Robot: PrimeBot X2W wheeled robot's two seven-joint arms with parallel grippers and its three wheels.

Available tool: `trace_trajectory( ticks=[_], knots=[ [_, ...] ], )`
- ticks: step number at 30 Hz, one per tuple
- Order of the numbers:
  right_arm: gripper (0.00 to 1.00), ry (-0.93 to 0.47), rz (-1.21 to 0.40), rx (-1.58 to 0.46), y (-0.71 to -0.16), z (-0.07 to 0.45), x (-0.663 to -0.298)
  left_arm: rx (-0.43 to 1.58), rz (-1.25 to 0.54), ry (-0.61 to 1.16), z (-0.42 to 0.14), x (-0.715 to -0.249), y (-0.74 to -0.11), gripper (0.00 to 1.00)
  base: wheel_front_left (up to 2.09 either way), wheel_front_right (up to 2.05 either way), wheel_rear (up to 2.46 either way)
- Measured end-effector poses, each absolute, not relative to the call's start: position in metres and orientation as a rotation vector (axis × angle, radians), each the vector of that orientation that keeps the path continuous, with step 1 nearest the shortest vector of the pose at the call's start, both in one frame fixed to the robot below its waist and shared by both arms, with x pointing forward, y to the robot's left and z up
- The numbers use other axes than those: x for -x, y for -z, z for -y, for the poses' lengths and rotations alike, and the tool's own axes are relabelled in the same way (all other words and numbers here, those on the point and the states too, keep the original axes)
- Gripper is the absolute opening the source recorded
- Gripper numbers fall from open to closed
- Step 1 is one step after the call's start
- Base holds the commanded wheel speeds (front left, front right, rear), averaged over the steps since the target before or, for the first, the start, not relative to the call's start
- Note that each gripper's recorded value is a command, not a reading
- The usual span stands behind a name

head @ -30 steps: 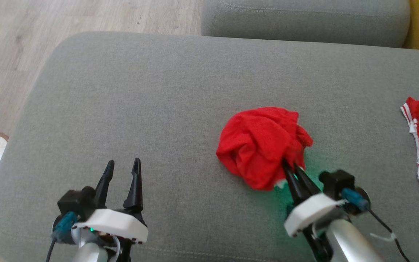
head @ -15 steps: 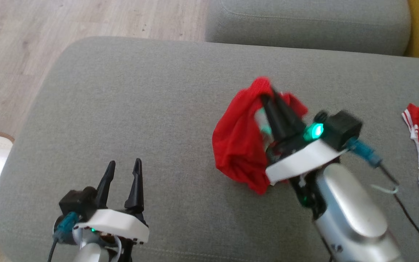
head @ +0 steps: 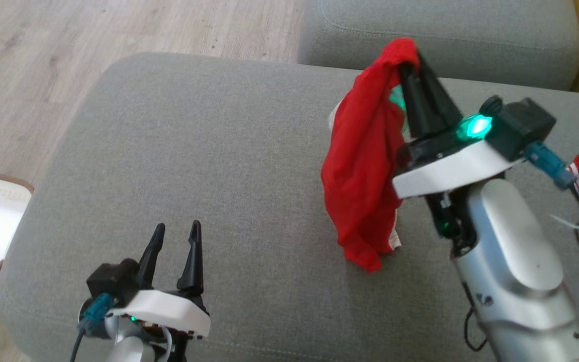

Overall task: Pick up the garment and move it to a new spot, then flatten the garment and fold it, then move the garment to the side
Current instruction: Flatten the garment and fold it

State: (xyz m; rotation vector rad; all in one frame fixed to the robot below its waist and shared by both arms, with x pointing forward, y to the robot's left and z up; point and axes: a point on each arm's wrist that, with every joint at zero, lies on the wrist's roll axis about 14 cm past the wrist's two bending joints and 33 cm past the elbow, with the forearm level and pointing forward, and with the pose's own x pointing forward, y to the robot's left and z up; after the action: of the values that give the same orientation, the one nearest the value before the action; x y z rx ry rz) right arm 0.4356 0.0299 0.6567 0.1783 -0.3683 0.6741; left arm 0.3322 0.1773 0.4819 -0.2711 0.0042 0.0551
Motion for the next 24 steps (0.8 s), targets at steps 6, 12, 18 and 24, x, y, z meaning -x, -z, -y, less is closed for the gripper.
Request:
trace_trajectory(
  ticks=[6, 12, 18, 24],
  knots=[
    [0.00, -0.651, 0.249, -0.101, -0.617, -0.029, -0.451, 0.271, -0.019, -0.063, -0.179, -0.332, -0.477, 1.00, 0.00, 0.00, 0.00],
    [0.00, -0.764, 0.048, -0.025, -0.544, -0.066, -0.440, 0.266, -0.014, -0.094, -0.189, -0.332, -0.478, 1.00, 0.00, 0.00, 0.00],
    [0.37, -0.914, -0.068, -0.002, -0.500, -0.105, -0.415, 0.257, 0.004, -0.140, -0.204, -0.331, -0.483, 1.00, 0.00, 0.00, 0.00],
    [1.00, -1.042, -0.153, 0.017, -0.474, -0.128, -0.377, 0.256, 0.001, -0.146, -0.205, -0.330, -0.483, 1.00, 0.00, 0.00, 0.00]
  ],
)
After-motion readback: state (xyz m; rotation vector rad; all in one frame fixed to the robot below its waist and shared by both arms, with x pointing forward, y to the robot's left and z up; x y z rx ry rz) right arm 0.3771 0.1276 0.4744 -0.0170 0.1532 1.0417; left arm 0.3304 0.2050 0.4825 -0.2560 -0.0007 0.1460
